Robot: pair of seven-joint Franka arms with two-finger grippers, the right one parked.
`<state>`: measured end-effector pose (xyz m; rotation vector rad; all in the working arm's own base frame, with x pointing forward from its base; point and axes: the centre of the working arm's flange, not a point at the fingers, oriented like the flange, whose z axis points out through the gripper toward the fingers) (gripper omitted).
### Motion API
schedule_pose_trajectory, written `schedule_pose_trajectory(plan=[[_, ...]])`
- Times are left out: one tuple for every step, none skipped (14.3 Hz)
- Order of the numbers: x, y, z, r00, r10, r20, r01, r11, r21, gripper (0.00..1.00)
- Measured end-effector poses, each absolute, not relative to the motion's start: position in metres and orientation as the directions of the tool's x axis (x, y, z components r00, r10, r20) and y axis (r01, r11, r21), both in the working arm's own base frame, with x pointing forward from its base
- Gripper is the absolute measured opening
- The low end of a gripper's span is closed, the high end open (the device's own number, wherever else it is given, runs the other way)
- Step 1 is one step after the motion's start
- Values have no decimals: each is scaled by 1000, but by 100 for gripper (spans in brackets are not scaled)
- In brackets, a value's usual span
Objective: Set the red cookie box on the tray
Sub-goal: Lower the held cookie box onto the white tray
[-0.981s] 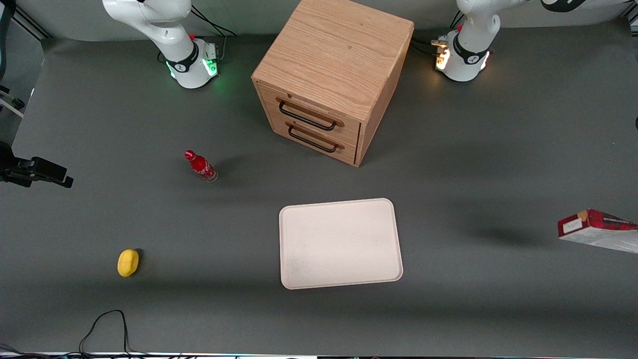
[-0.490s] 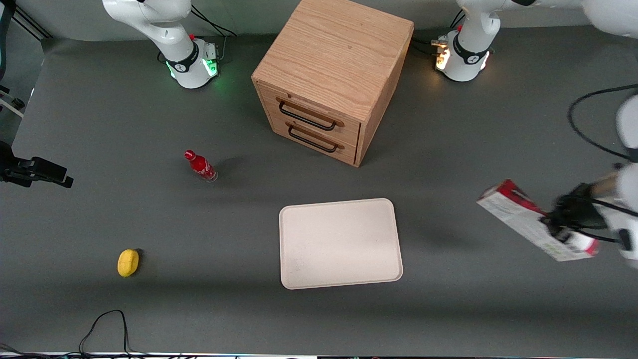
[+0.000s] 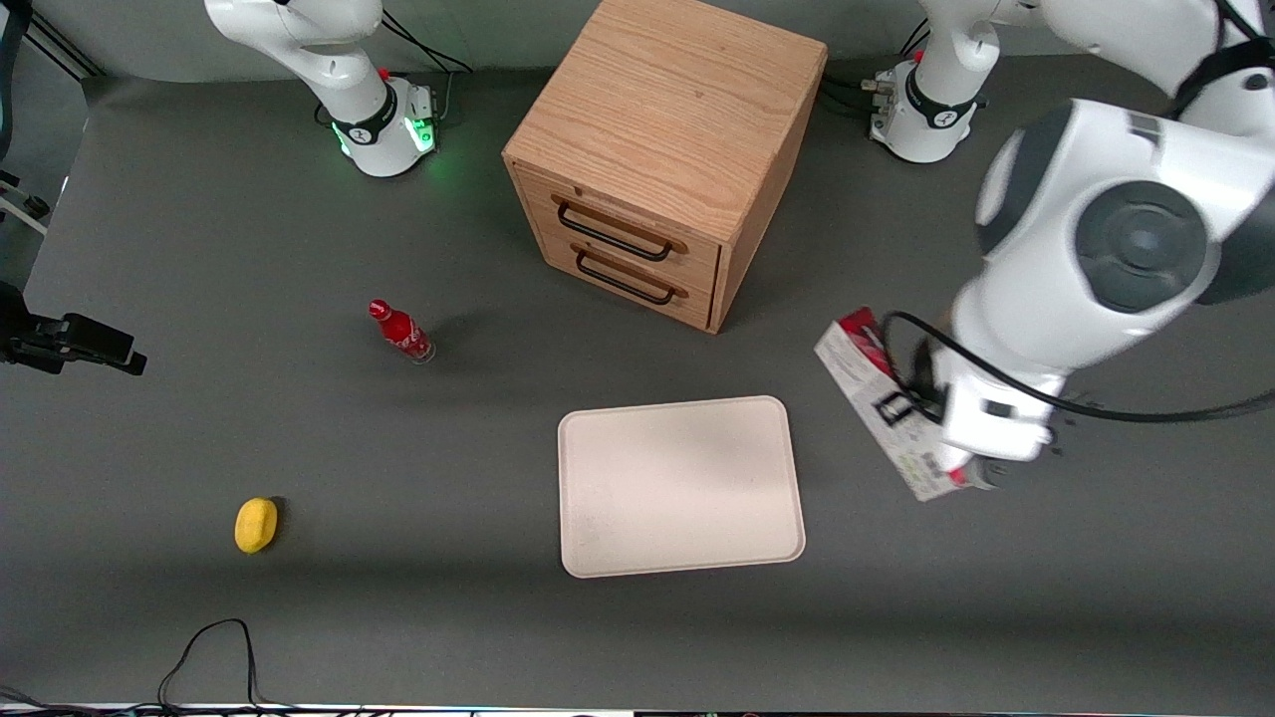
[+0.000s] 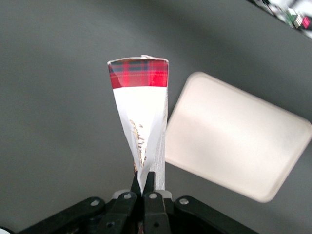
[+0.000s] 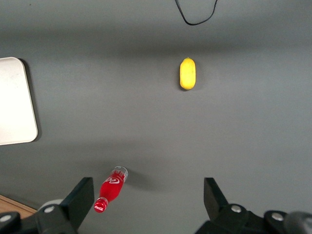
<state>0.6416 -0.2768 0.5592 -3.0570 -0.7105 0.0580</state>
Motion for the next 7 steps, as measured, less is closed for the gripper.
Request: schedule_pose_trajectory(plan=[[632,-298,559,920,391,-35,391,-921,-7,3],[624,-318,560,938,347,-29,347,-938,0,3],[618,-334,561,950,313,-17,313,-950,13,3],[613,-347,559,958,286,-10,286,-958,19,3],[610,-355,553,966,256,-14,257,-966,13,3],[610,-359,543,975,221,-26,222,-975,1,3],[613,-360,526,980,192,-45,191,-981,-16,3]])
